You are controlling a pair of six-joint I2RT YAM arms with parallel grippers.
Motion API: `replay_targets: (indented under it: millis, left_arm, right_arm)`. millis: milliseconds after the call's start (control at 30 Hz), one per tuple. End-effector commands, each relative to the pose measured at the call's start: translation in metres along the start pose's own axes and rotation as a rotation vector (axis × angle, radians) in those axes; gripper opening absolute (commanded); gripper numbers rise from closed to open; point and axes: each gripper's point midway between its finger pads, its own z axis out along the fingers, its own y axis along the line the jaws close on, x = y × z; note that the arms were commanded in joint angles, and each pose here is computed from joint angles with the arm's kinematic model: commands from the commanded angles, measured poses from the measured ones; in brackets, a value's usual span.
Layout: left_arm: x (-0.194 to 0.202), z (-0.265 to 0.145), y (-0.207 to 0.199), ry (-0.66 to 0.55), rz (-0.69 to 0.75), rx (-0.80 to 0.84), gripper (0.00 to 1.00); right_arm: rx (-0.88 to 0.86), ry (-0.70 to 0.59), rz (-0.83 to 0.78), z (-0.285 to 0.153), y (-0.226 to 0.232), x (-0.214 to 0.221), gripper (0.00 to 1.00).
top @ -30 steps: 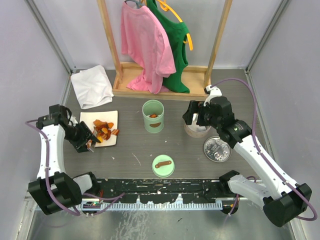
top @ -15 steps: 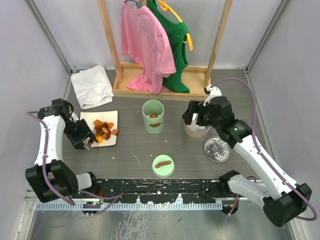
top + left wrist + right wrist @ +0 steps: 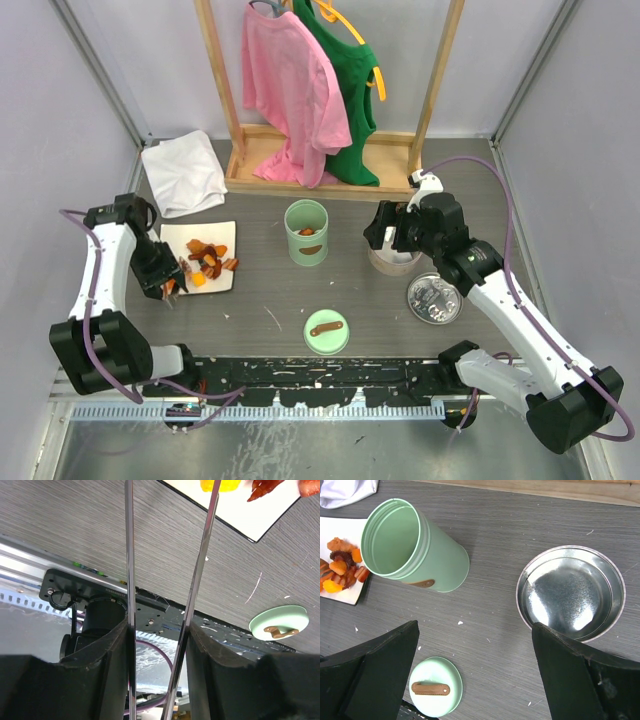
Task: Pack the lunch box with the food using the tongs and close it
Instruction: Pick up the fake food from the plate.
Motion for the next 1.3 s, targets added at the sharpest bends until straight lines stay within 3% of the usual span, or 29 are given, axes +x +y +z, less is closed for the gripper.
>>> replay_targets:
  millis: [0,167,467,867,1000,1267]
  left_arm:
    - [-0.005,-0.017,0.008,-0.102,-0.020,-0.020,0.37]
    - [-0.005,-0.015,0.001,-0.083,-0.012,0.018,0.50]
    - [0.000,-0.013,0.003,-0.050,0.003,0.005,0.54]
    - [0.003,0.002,0.004,0.013,0.006,-0.017,0.47]
    - [0.002,0.000,0.002,0.017,0.010,-0.008,0.39]
    - [-0.014,-0.023,-0.004,-0.101,-0.015,0.018,0.25]
  right_arm:
    - [-0.030,-0.076,0.005,-0.003,0.009,-0.024,1.00]
    - [-0.027,-0.079,0.004,-0.004,0.008,-0.024,1.00]
    - [-0.029,-0.079,0.003,-0.003,0.009,-0.025,1.00]
    - [-0.026,-0.083,0.001,-0.003,0.008,-0.025,1.00]
    - [-0.023,-0.087,-0.004,-0.004,0.007,-0.026,1.00]
    - [-0.017,-0.090,-0.007,-0.006,0.006,-0.026,1.00]
